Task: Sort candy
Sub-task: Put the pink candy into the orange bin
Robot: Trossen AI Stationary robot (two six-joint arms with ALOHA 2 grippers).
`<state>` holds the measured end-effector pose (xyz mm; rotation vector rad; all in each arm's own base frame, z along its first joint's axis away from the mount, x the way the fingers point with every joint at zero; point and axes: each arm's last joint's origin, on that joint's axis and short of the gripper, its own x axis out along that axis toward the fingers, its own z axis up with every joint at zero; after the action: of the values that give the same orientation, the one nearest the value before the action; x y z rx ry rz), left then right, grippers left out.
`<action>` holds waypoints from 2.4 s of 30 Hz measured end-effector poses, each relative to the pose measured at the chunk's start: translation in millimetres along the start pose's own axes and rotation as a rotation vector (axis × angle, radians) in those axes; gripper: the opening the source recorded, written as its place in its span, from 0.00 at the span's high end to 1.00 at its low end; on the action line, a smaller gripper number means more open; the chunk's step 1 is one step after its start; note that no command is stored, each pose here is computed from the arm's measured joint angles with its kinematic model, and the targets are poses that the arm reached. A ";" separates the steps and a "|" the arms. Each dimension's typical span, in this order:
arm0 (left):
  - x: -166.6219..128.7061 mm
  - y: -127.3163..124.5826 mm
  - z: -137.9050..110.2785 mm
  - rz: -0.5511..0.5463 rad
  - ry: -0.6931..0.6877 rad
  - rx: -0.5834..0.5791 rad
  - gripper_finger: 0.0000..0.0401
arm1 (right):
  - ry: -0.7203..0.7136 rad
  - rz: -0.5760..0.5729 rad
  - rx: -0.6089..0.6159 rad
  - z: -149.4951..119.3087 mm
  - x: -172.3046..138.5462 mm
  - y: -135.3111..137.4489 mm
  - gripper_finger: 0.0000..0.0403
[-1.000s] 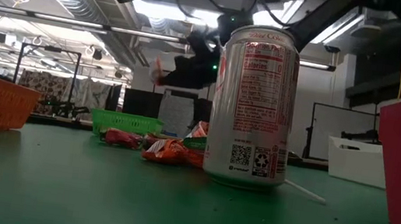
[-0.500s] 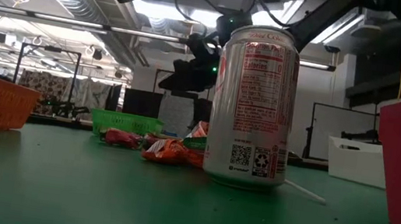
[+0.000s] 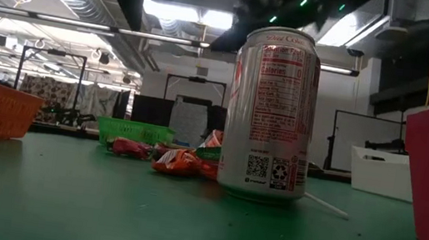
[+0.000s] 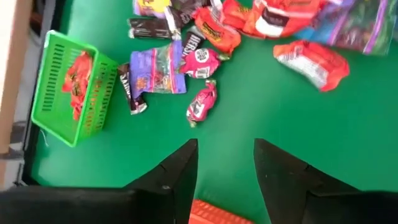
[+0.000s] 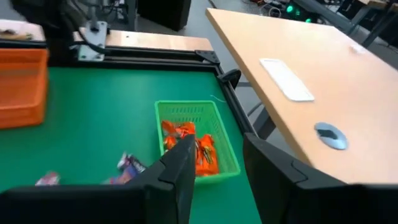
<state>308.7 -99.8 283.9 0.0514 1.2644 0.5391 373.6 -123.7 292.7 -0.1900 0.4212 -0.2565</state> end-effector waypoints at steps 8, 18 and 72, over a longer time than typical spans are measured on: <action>51.2 13.2 1.8 -0.085 0.118 0.139 0.76 | 0.061 0.018 -0.037 25.8 -79.2 -6.5 0.67; 116.9 38.7 0.4 -0.202 0.143 0.186 0.83 | 0.179 0.023 -0.036 26.6 -144.3 -6.9 0.67; 128.6 57.9 26.8 -0.317 0.369 0.191 0.94 | 0.283 0.195 0.251 -104.2 -185.6 33.7 0.67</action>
<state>337.6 10.7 197.0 -0.0921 1.6455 0.1536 172.6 -52.4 261.6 0.1355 0.6787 -0.1417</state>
